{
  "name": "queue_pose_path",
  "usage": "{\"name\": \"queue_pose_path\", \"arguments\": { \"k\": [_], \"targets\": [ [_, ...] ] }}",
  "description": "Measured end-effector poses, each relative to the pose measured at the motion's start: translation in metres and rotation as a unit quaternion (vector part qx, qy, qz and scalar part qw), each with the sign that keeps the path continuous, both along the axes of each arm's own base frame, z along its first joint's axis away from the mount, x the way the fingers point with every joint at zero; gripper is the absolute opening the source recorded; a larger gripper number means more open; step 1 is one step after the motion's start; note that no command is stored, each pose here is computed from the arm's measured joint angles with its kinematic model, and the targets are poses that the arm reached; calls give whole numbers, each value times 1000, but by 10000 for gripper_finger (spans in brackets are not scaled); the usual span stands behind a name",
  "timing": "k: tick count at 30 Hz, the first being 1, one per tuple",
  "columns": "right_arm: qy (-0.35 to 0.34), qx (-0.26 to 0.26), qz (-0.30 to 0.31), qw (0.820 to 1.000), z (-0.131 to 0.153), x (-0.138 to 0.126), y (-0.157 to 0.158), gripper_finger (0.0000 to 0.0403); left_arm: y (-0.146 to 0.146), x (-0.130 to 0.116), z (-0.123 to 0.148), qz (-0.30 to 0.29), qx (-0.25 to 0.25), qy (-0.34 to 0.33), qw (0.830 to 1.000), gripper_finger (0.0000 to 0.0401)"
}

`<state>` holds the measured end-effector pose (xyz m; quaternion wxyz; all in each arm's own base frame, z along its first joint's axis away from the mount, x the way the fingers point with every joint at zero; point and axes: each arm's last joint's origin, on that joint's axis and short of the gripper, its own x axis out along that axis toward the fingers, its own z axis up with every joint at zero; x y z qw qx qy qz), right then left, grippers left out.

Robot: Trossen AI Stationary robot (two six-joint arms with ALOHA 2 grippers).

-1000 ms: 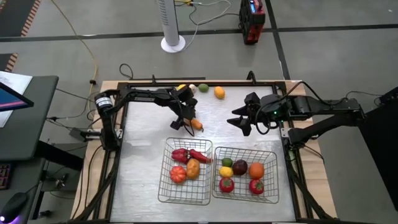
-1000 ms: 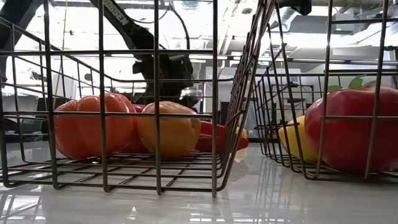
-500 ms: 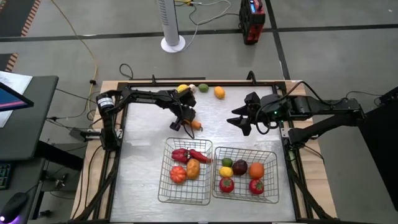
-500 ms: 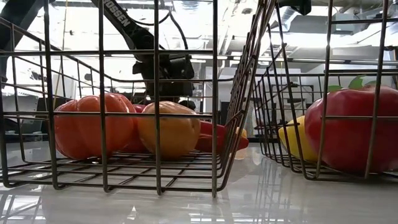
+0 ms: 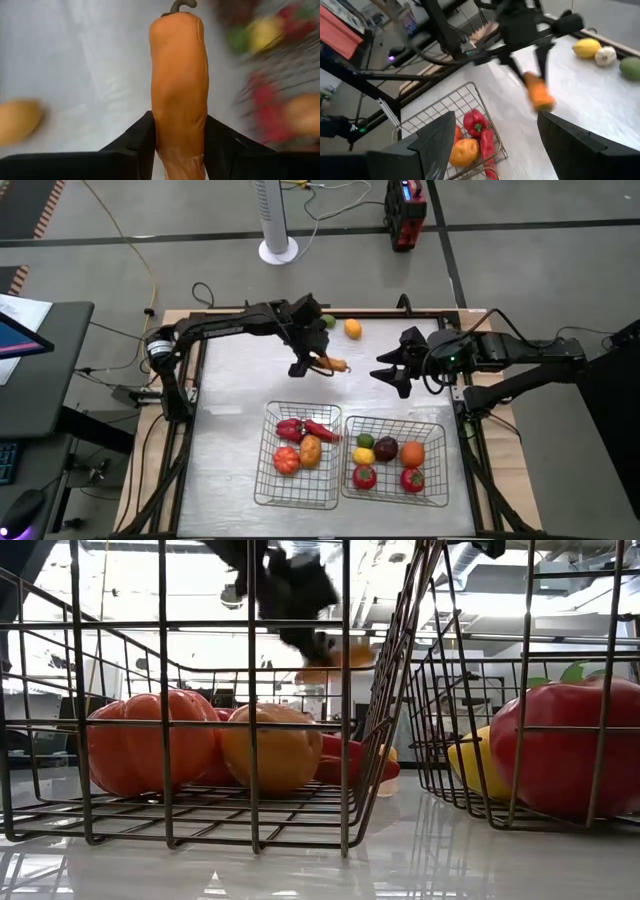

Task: Sort produce into baskets
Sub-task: Put the orange chili into the left wire basket, then put the right yellow lemon into the right wire basket

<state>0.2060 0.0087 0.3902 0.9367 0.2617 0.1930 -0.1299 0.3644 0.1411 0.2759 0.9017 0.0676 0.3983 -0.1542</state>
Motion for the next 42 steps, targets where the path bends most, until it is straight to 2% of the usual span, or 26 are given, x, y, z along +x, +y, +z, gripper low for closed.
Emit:
{"name": "queue_pose_path", "arguments": {
  "k": [4, 6, 8, 13, 16, 19, 23, 28, 31, 34, 38, 42],
  "targets": [
    [-8, -9, 4, 1000, 4, -7, -1, 311, -37, 8, 34, -29, -83, 0, 996, 114],
    [-11, -18, 8, 1000, 6, -10, -1, 311, -62, 9, 40, -37, -125, 34, 991, 116],
    [-13, -27, 12, 999, 7, -12, -1, 311, -86, 11, 39, -42, -144, 67, 986, 119],
    [-11, -46, 21, 999, 7, -13, -1, 311, -137, 0, 30, -48, -143, 183, 971, 120],
    [-9, -55, 25, 998, 7, -12, -1, 311, -154, -5, 27, -7, -114, 229, 967, 121],
    [-5, -63, 29, 998, 6, -11, -1, 311, -162, -6, 26, 53, -103, 253, 961, 128],
    [-2, -65, 30, 997, 5, -9, -1, 311, -171, -7, 25, 67, -109, 264, 956, 161],
    [8, -53, 20, 998, 1, -4, -2, 311, -172, -10, 23, 88, -84, 280, 952, 223],
    [31, -38, 0, 999, -5, 2, -7, 311, -167, -11, 23, 117, -65, 282, 950, 239],
    [71, -34, -11, 997, -17, 14, -16, 311, -161, -7, 25, 124, -57, 253, 958, 236],
    [115, -36, 4, 993, -36, 38, -35, 311, -159, -4, 37, 98, -41, 174, 979, 211],
    [147, -44, -16, 988, -53, 55, -62, 311, -152, -22, 30, 88, -23, 150, 984, 178]
  ]
}}
